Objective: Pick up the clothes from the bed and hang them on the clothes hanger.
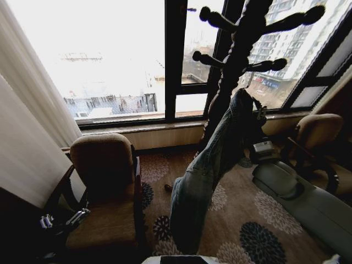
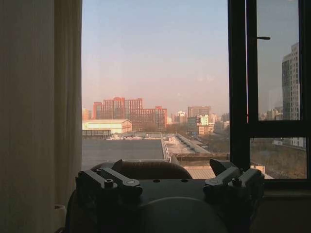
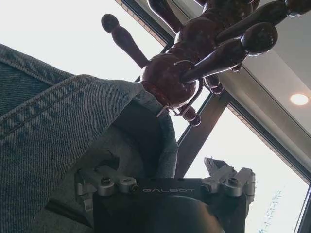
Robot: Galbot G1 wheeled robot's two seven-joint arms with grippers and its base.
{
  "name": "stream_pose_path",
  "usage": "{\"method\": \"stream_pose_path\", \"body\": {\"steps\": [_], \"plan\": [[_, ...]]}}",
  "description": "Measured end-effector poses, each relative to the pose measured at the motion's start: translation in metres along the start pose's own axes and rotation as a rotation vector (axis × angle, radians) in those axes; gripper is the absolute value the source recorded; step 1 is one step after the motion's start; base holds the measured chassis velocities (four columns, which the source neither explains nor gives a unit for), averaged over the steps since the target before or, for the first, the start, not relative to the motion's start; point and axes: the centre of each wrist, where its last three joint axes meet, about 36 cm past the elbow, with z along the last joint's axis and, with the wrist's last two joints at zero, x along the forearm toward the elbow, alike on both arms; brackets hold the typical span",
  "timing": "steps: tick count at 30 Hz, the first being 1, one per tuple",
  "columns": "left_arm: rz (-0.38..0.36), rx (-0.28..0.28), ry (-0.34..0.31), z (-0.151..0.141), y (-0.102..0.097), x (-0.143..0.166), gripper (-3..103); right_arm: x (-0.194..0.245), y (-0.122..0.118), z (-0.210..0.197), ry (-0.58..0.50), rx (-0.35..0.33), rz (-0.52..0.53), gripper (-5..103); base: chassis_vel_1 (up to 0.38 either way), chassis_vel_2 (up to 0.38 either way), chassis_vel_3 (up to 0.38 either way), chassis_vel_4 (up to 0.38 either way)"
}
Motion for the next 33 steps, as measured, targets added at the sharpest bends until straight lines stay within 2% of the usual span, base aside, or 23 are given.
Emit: {"method": "stream_pose_path", "body": {"steps": [1,3,5,15,21,28,33], "plan": [[0.000,0.000,0.000,0.000,0.000,0.000,100,0.000,0.000,0.000,0.000,0.000,0.000,92,0.000,0.000,0.000,0.000],[0.000,0.000,0.000,0.000,0.000,0.000,100,0.000,0.000,0.000,0.001,-0.002,-0.002,99,0.000,0.000,0.000,0.000],[0.000,0.000,0.000,0.000,0.000,0.000,100,0.001,0.001,-0.001,0.001,-0.004,-0.006,100,0.000,0.000,0.000,0.000],[0.000,0.000,0.000,0.000,0.000,0.000,100,0.020,0.003,-0.008,0.015,-0.035,-0.022,100,0.000,0.000,0.000,0.000],[0.000,0.000,0.000,0.000,0.000,0.000,100,0.055,-0.001,-0.016,0.039,-0.072,-0.027,100,0.000,0.000,0.000,0.000],[0.000,0.000,0.000,0.000,0.000,0.000,100,0.090,-0.015,-0.021,0.054,-0.113,0.046,100,0.000,0.000,0.000,0.000],[0.000,0.000,0.000,0.000,0.000,0.000,100,0.127,-0.016,-0.007,0.163,-0.174,0.143,100,0.000,0.000,0.000,0.000]]}}
